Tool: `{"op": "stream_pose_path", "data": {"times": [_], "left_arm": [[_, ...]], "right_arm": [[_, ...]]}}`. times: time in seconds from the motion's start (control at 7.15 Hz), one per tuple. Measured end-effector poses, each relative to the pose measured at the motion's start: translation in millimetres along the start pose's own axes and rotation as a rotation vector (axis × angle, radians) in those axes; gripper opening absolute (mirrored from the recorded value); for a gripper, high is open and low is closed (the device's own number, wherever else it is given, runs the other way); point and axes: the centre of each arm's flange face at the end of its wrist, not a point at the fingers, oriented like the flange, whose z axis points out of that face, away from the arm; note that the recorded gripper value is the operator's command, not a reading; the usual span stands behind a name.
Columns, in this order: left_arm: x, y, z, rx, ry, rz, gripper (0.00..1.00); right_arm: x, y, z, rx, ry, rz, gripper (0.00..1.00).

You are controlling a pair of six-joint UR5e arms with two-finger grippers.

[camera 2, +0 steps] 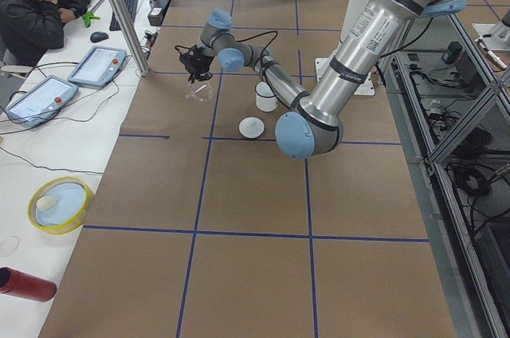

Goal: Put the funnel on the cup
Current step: 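Lift the glass funnel and carry it over the white mug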

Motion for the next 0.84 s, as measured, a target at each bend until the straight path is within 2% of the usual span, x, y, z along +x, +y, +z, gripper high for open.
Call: {"op": "stream_pose_path", "data": {"times": [0.42,0.56,0.84], "left_arm": [[-16,30,-92,-0.063,-0.116,0.212,0.00],[-34,60,-102,-0.101,-0.184,0.277,0.00],[-70,144,-103,-0.192,-0.325,0.445,0.00]], "right_arm": [[0,0,0,0.000,0.000,0.000,1.00],[0,0,0,0.000,0.000,0.000,1.00],[0,0,0,0.000,0.000,0.000,1.00]]}}
